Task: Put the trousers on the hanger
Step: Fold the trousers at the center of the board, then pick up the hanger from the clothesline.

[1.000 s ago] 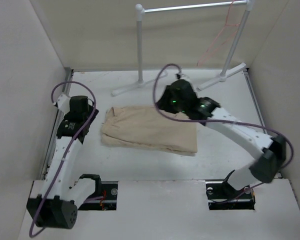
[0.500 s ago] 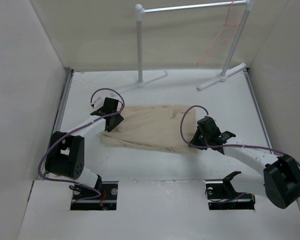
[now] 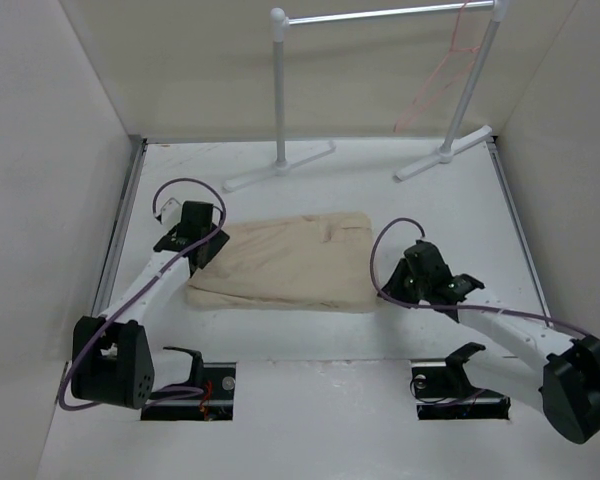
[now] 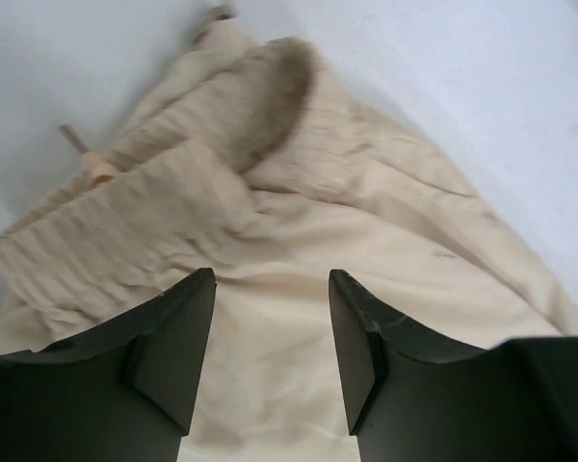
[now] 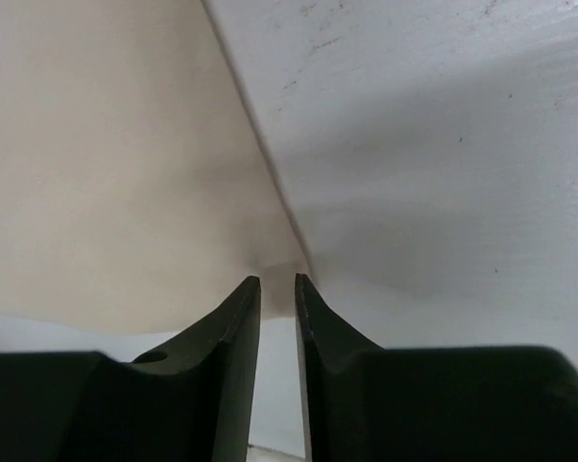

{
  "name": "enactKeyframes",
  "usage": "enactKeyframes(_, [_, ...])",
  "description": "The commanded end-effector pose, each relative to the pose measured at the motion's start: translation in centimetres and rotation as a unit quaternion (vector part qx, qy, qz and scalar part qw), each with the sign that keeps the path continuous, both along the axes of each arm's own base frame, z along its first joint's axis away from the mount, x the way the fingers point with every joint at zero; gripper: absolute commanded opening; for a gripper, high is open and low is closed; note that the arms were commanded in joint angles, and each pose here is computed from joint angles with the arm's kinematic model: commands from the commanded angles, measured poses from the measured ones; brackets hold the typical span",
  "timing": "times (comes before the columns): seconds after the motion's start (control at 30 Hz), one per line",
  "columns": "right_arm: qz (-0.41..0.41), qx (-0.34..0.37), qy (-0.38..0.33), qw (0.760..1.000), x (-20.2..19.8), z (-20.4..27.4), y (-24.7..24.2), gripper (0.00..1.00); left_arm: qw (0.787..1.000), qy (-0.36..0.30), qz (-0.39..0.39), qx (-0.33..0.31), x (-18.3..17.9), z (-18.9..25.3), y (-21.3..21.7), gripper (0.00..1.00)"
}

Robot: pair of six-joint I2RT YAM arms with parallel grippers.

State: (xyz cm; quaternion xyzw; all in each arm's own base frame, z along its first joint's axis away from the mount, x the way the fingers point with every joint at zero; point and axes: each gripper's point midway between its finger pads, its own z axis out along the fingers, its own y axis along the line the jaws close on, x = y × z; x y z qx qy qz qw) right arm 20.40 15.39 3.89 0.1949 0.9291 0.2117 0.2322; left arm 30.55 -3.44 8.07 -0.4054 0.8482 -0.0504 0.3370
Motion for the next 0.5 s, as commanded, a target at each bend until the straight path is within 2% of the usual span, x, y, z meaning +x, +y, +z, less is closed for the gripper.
enactKeyframes(0.0, [0.017,0.026,-0.057,0.998,2.1,5.6,1.3,0.3,0.997,-0.065,-0.031,-0.01,2.4,5.4,-2.2,0.49])
enactKeyframes(0.07, [0.025,0.039,-0.088,0.995,3.1,8.9,1.9,0.34,0.996,-0.073,-0.052,-0.013,2.9,6.2,-3.8,0.49])
enactKeyframes(0.13, [0.032,0.058,-0.121,0.99,4.6,12.5,2.6,0.34,0.995,-0.073,-0.072,-0.015,3.2,6.4,-5.3,0.46])
enactKeyframes(0.17, [0.036,0.067,-0.136,0.988,5.2,14.2,3.0,0.29,0.994,-0.073,-0.081,-0.015,3.2,6.3,-6.0,0.43])
enactKeyframes(0.23, [0.047,0.087,-0.19,0.977,7.5,19.6,3.8,0.14,0.992,-0.066,-0.103,-0.015,3.0,5.7,-7.6,0.31])
enactKeyframes(0.3, [0.042,0.098,-0.243,0.964,9.8,25.0,3.7,0.05,0.989,-0.064,-0.133,-0.017,2.8,5.6,-9.7,0.17])
enactKeyframes(0.37, [0.03,0.096,-0.297,0.95,12.4,30.0,2.7,0.04,0.985,-0.067,-0.16,-0.018,2.5,5.8,-11.5,0.1])
enactKeyframes(0.47, [0.003,0.091,-0.34,0.936,16.0,35.2,0.3,0.07,0.978,-0.079,-0.191,-0.02,2.1,6.3,-13.8,0.08])
